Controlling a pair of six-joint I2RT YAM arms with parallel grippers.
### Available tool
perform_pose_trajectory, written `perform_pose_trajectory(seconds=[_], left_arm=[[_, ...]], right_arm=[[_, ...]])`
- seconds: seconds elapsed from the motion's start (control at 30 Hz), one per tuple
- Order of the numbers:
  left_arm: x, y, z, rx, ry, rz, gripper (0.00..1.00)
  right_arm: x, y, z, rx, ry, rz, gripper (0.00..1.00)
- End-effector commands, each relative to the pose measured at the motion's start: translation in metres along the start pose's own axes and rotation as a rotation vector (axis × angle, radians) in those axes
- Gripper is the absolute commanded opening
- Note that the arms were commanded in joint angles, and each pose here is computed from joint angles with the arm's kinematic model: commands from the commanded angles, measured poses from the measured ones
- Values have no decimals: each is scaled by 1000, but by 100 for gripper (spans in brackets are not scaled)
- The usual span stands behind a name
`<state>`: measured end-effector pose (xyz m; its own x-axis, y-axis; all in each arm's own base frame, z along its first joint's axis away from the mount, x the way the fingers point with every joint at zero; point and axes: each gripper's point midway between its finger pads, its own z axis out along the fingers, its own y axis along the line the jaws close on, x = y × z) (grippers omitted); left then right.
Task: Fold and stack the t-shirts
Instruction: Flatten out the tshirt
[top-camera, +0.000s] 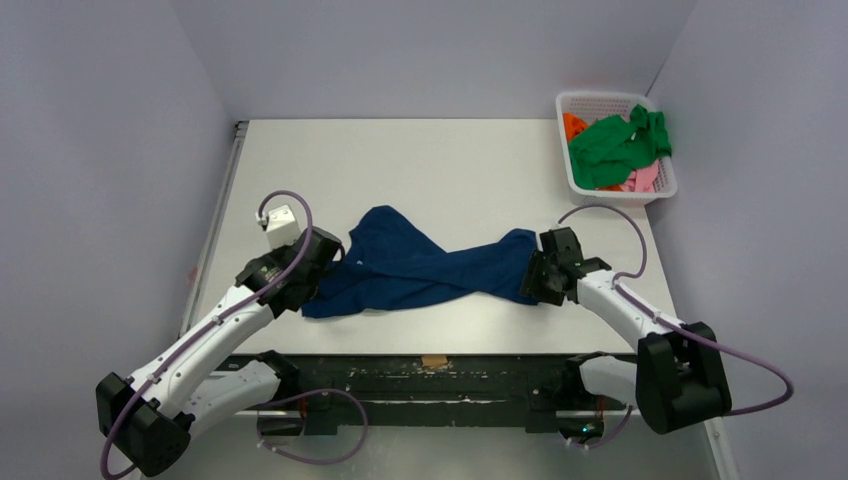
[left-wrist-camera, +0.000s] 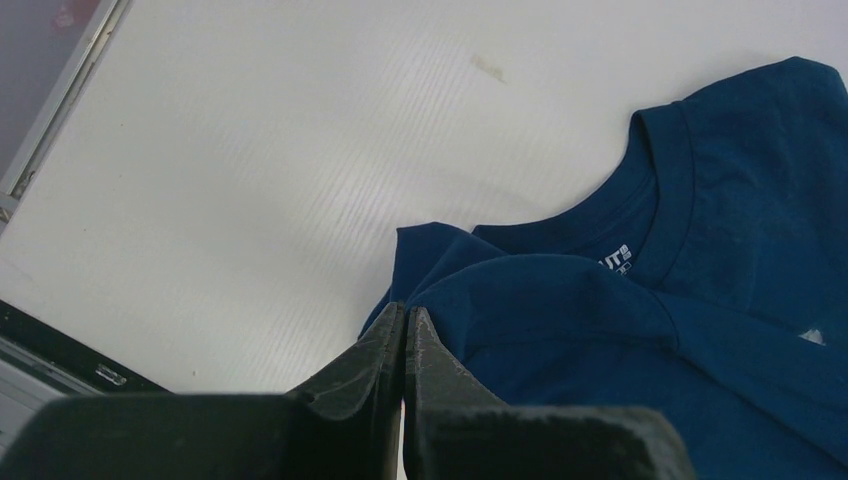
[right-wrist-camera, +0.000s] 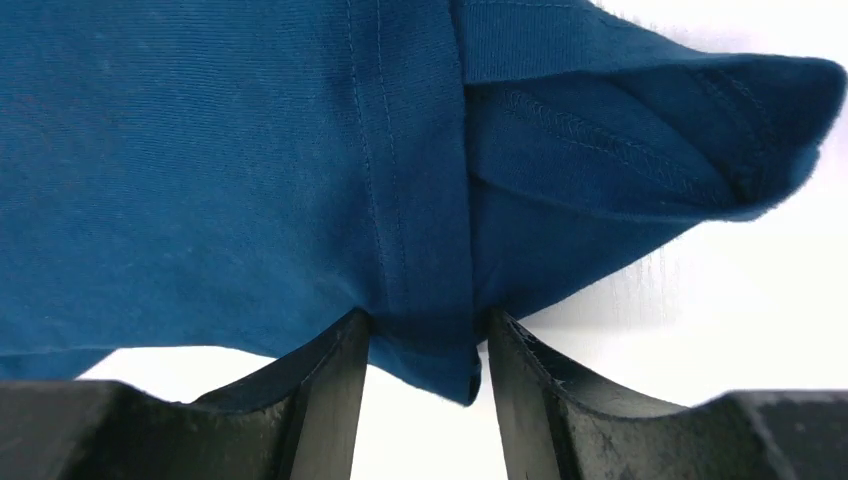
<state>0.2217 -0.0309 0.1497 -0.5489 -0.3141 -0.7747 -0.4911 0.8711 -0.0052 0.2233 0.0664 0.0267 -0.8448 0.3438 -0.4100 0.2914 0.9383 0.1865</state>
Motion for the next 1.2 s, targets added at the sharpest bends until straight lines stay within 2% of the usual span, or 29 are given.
perform_pose_trajectory(seconds=[0.0,0.37,0.67,1.0,1.17], left_arm=[[-5,-6,1,12,-11,-32,0],[-3,-6,2,9,-3,-31,0],[-1,-6,3,8,2,-26,0],[1,-6,4,6,7,-31,0],[3,-5,4,5,9,-29,0]], right_arm=[[-17,23,3,-86,-32,6,45],[-13,20,-22,-94,-34,18,44],[3,19,-16,-104,28,9,44],[13,23,-20,-138,46,38,37],[13,23,-8,-121,54,50,35]])
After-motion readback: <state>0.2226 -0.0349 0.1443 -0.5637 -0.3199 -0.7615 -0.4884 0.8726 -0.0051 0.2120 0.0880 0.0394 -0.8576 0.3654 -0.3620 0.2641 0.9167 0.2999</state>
